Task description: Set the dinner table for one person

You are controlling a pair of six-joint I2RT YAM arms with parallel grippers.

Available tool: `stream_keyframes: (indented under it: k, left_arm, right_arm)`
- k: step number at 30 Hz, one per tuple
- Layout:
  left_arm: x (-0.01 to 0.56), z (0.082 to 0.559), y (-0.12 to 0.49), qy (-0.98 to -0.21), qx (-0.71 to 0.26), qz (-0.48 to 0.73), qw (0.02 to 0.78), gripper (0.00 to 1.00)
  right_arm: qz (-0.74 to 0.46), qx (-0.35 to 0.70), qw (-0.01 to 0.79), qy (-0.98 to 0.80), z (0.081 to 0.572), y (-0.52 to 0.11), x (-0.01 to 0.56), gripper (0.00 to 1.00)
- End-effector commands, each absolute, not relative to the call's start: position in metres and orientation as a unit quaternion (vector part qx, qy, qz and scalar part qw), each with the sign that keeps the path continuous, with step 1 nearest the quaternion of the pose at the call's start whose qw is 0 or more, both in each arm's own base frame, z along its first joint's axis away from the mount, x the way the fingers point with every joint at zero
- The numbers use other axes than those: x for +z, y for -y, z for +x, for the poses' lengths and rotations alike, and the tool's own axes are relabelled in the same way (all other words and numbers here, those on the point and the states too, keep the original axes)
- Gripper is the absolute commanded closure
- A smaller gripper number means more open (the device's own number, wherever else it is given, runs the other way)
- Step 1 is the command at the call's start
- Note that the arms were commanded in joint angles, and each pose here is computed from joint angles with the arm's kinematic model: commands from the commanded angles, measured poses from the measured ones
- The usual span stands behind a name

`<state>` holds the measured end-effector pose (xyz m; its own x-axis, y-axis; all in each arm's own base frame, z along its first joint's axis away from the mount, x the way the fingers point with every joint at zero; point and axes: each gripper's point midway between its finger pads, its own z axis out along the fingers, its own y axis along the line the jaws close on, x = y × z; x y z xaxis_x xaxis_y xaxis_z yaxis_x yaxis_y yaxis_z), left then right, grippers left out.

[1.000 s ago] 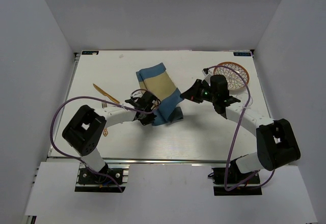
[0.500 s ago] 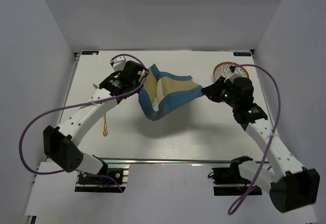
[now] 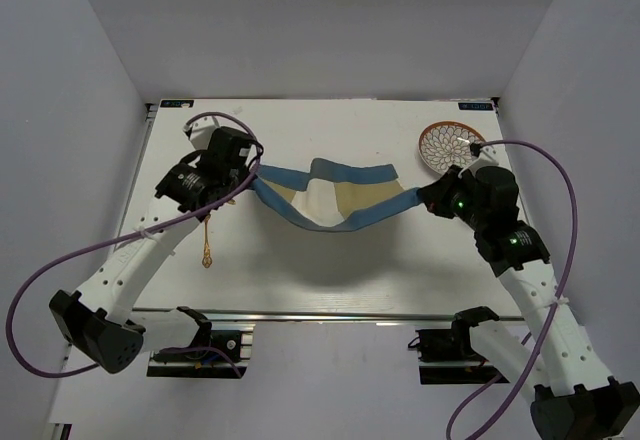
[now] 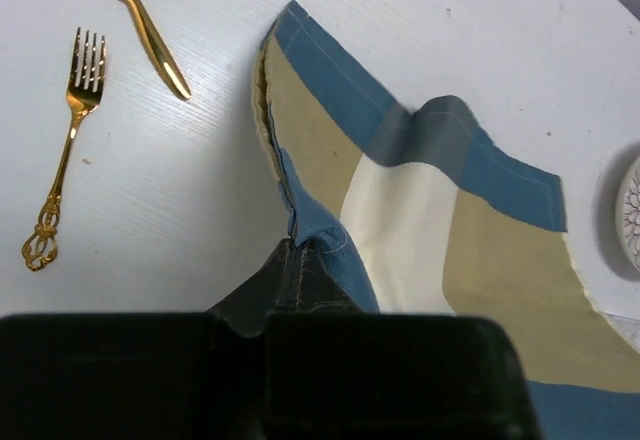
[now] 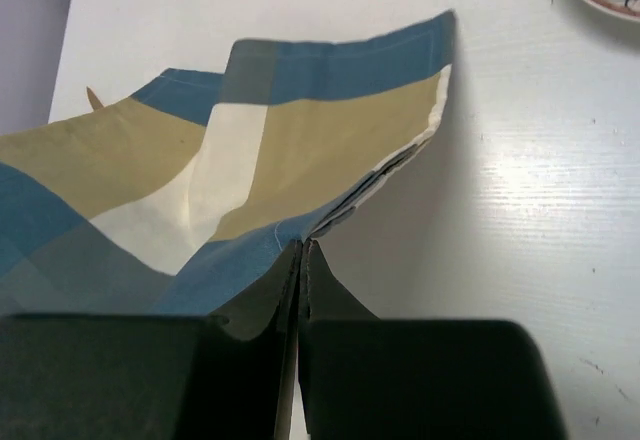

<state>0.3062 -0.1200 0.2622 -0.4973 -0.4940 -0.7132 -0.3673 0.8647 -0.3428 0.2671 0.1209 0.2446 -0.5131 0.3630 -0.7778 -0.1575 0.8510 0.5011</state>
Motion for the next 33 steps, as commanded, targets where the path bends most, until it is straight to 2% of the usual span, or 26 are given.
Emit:
stream_keyframes:
  k: [1,6,11,17,18,19,21,22,23,27,29,33]
  left_arm:
    - [0.248,0.295,0.109,-0.866,-0.056,-0.265,0.42,1.0]
    - [0.257,0.279,0.089,-0.844,-0.065,-0.286,0.449,1.0]
    - [0.29,0.286,0.092,-0.834,-0.081,-0.276,0.471,1.0]
    - [0.256,0.279,0.103,-0.857,-0.089,-0.263,0.434,1.0]
    - [0.256,0.275,0.102,-0.853,-0.098,-0.264,0.439,1.0]
    - [0.252,0.27,0.104,-0.855,-0.104,-0.261,0.435,0.79]
    - [0.238,0.259,0.104,-0.86,-0.11,-0.257,0.427,0.55]
    - [0.241,0.252,0.102,-0.856,-0.123,-0.259,0.43,0.09]
    - [0.237,0.247,0.101,-0.858,-0.126,-0.255,0.429,0.02]
    - [0.248,0.237,0.096,-0.85,-0.141,-0.246,0.444,0.02]
    - [0.246,0.245,0.103,-0.853,-0.143,-0.227,0.448,0.02]
    - [0.202,0.26,0.133,-0.9,-0.123,-0.189,0.374,0.02]
  right_arm:
    - [0.06,0.265,0.488,-0.829,0.263,-0.119,0.245,1.0]
    - [0.075,0.241,0.521,-0.815,0.254,-0.101,0.267,1.0]
    - [0.059,0.244,0.54,-0.803,0.248,-0.101,0.297,1.0]
    - [0.049,0.242,0.496,-0.833,0.248,-0.107,0.253,1.0]
    - [0.051,0.245,0.501,-0.829,0.247,-0.107,0.253,0.93]
    - [0.05,0.246,0.506,-0.825,0.244,-0.106,0.252,0.8]
    - [0.05,0.248,0.506,-0.825,0.24,-0.106,0.249,0.39]
    - [0.052,0.248,0.509,-0.823,0.238,-0.105,0.252,0.16]
    - [0.052,0.249,0.511,-0.821,0.237,-0.104,0.254,0.11]
    - [0.042,0.243,0.5,-0.83,0.239,-0.106,0.25,0.11]
    - [0.031,0.247,0.462,-0.851,0.246,-0.116,0.229,0.11]
    - [0.023,0.238,0.376,-0.895,0.256,-0.129,0.168,0.11]
